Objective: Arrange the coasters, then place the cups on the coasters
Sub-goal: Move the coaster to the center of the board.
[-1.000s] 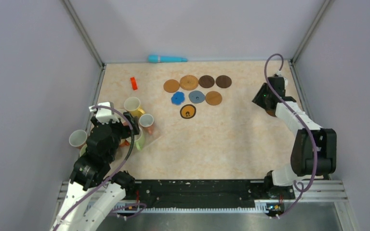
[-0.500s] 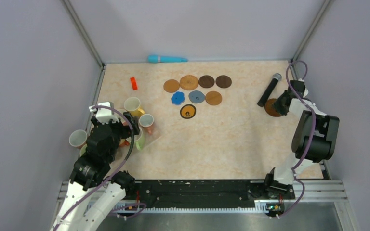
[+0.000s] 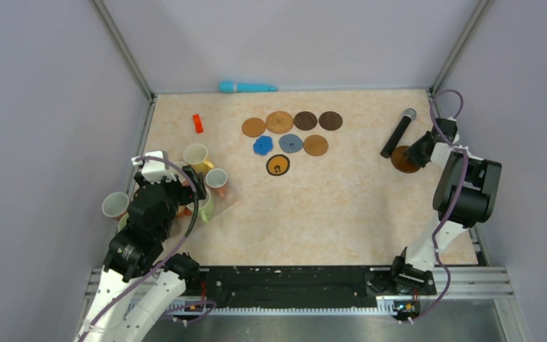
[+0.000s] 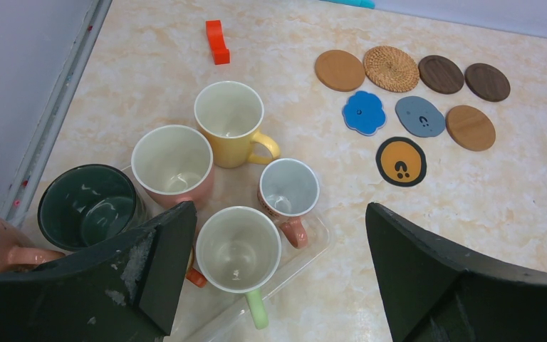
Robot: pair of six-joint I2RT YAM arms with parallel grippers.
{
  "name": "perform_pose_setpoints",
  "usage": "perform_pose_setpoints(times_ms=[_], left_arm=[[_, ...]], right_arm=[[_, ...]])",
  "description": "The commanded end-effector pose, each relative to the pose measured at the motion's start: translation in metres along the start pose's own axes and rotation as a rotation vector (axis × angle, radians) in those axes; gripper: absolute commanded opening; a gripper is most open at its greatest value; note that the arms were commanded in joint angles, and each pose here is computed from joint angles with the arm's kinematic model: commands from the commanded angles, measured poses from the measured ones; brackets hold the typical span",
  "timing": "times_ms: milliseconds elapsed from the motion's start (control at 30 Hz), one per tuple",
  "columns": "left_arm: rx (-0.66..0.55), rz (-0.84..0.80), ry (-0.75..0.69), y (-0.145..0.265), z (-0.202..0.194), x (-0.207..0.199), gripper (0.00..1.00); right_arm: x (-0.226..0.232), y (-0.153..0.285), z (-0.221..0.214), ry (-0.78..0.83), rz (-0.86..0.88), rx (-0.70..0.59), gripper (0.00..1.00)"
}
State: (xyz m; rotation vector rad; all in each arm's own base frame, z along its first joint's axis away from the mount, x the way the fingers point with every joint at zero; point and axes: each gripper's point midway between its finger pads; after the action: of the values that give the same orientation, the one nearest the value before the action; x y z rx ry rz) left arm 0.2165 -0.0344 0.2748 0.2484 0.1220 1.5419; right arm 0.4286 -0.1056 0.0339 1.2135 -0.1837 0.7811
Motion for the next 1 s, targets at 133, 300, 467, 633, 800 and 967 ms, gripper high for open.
perform_pose_setpoints(times_ms=[133,300,467,633,800,967], left_arm=[[-0.030,0.003,0.004,-0.004,0.008,-0.001,0.94],[-0.030,0.000,0.004,-0.004,0.008,-0.002,0.94],[-0.033,-0.001,0.005,-0.004,0.009,-0.002,0.94],[-0.035,-0.003,0.008,-0.003,0.009,-0.002,0.94],[-0.037,-0.004,0.008,-0.002,0.009,-0.002,0.94],[-0.048,-0.001,0.016,0.000,0.011,0.000,0.94]], right_arm=[[-0.013,0.005,-0.010,-0.049,-0.040,0.049,0.28],[-0.037,0.009,-0.030,-0.062,-0.096,0.091,0.27],[-0.048,0.025,-0.049,-0.069,-0.117,0.144,0.27],[-0.066,0.044,-0.062,-0.080,-0.157,0.144,0.28],[-0.071,0.059,-0.074,-0.096,-0.147,0.168,0.28],[-0.071,0.068,-0.091,-0.094,-0.110,0.212,0.28]])
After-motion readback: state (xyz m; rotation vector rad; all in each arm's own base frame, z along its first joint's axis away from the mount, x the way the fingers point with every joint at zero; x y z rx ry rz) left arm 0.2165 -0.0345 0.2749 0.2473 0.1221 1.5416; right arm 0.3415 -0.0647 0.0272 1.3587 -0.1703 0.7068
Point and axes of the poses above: each gripper's point midway between its finger pads, its own y axis back along the fingers, its own x axis along the line the jaws close on, z = x × y, and after that the axes turned 15 degrees about -y, right-handed
